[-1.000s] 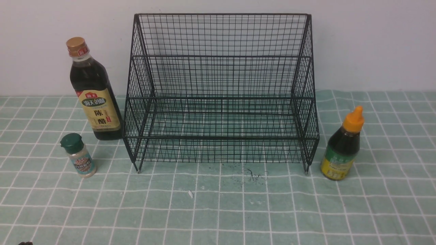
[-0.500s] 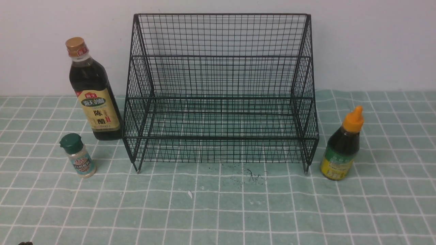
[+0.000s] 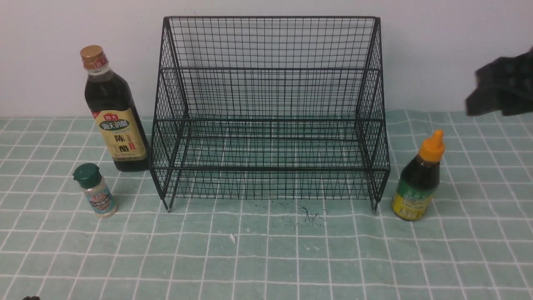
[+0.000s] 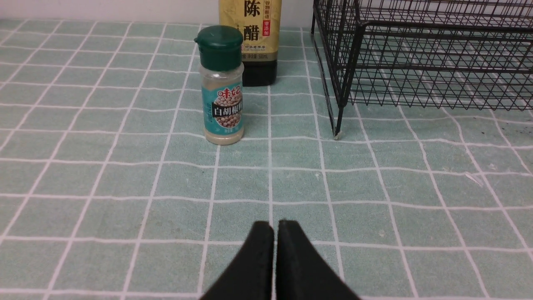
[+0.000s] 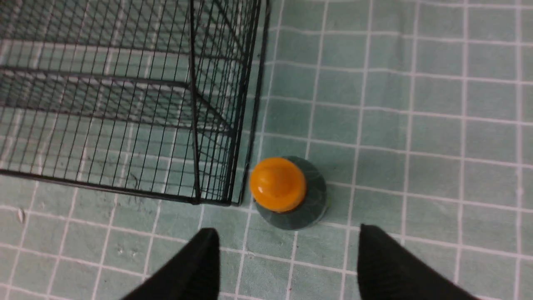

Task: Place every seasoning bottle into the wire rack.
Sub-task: Use the right arm to grab the condiment bottle closest to it

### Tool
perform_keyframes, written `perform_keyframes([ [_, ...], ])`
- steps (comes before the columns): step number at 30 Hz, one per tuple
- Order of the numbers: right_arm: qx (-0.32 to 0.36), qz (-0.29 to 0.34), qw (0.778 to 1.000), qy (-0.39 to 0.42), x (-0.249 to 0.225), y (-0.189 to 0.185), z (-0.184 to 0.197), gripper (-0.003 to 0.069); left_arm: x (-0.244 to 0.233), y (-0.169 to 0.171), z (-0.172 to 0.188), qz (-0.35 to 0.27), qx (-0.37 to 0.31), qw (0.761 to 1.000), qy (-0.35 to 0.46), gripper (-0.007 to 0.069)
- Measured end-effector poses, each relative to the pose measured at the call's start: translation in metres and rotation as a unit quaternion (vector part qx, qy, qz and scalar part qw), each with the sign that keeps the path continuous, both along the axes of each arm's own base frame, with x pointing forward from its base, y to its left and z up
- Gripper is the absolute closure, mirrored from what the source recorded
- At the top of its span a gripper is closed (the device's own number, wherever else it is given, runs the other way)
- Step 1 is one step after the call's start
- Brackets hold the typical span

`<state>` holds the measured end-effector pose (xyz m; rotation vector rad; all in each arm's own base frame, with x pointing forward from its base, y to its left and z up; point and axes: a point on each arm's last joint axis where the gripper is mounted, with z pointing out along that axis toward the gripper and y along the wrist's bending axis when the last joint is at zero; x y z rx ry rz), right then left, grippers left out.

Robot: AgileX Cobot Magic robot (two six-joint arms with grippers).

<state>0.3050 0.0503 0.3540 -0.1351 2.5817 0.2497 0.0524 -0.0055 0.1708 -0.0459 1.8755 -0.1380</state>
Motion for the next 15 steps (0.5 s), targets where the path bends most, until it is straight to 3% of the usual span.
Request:
perform_keyframes([
  [4, -0.030, 0.014, 0.998, 0.051, 0.025, 0.019, -0.034, 0.0050, 0.000, 0.000, 0.000, 0.000, 0.000, 1.000, 0.000, 0.0631],
  [6, -0.043, 0.006, 0.996, 0.073, 0.033, 0.020, -0.049, 0.0025, 0.000, 0.000, 0.000, -0.001, 0.002, 1.000, 0.000, 0.0631],
  [12, -0.055, -0.003, 0.995, 0.086, 0.049, 0.021, -0.073, 0.0034, 0.000, 0.000, 0.000, 0.000, 0.000, 1.000, 0.000, 0.0631],
  [15, -0.055, -0.004, 0.995, 0.081, 0.057, 0.022, -0.083, 0.0095, 0.000, 0.000, 0.000, 0.000, 0.000, 1.000, 0.000, 0.0631],
])
